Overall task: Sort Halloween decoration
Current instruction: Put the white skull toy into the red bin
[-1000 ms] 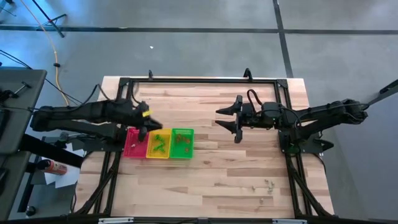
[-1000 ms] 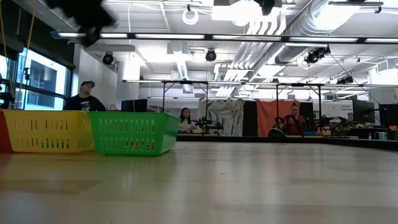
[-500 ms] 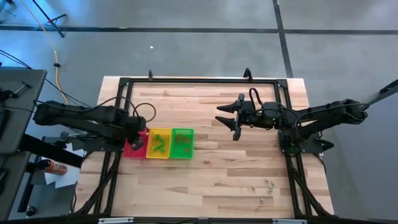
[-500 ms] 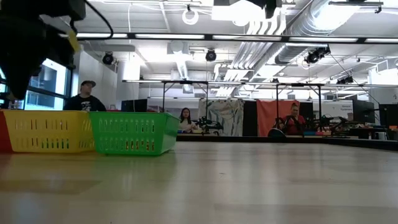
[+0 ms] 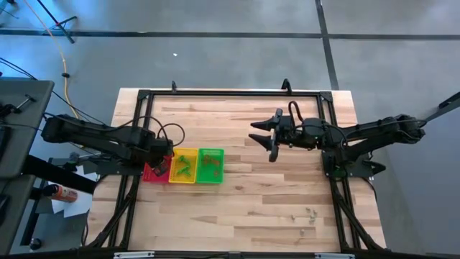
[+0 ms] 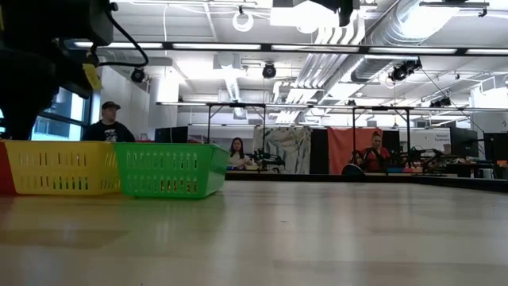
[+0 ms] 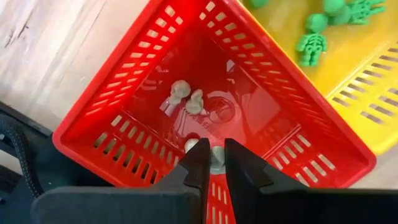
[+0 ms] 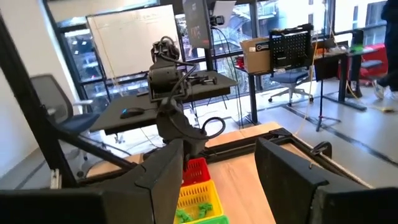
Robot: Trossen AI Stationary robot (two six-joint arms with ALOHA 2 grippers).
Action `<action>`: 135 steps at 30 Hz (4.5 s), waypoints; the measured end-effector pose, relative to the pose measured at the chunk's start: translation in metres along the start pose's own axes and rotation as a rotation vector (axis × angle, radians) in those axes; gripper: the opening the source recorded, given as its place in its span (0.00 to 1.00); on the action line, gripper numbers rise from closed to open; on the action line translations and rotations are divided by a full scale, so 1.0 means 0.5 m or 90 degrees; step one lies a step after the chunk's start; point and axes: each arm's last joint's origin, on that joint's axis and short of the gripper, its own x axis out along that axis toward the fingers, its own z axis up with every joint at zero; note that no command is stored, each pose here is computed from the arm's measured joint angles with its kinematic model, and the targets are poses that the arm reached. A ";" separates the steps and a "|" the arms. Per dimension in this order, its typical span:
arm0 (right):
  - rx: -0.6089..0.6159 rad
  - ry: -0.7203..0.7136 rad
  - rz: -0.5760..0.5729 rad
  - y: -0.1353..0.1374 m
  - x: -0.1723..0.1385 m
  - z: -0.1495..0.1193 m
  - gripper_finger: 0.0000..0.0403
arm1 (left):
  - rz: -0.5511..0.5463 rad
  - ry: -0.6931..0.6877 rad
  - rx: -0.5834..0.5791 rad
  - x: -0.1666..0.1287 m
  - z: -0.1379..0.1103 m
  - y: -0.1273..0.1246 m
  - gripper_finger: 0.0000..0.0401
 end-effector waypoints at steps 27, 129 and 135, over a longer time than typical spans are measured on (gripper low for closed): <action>0.070 -0.009 -0.050 -0.005 0.000 0.000 0.48 | -0.109 -0.069 0.075 -0.097 0.031 -0.037 0.39; 0.478 1.003 -0.463 0.331 -0.138 -0.326 0.48 | -0.287 -0.879 0.254 -0.191 0.183 -0.156 0.40; 0.457 1.012 -0.490 0.333 -0.135 -0.356 0.48 | -0.286 -0.872 0.258 -0.189 0.183 -0.156 0.40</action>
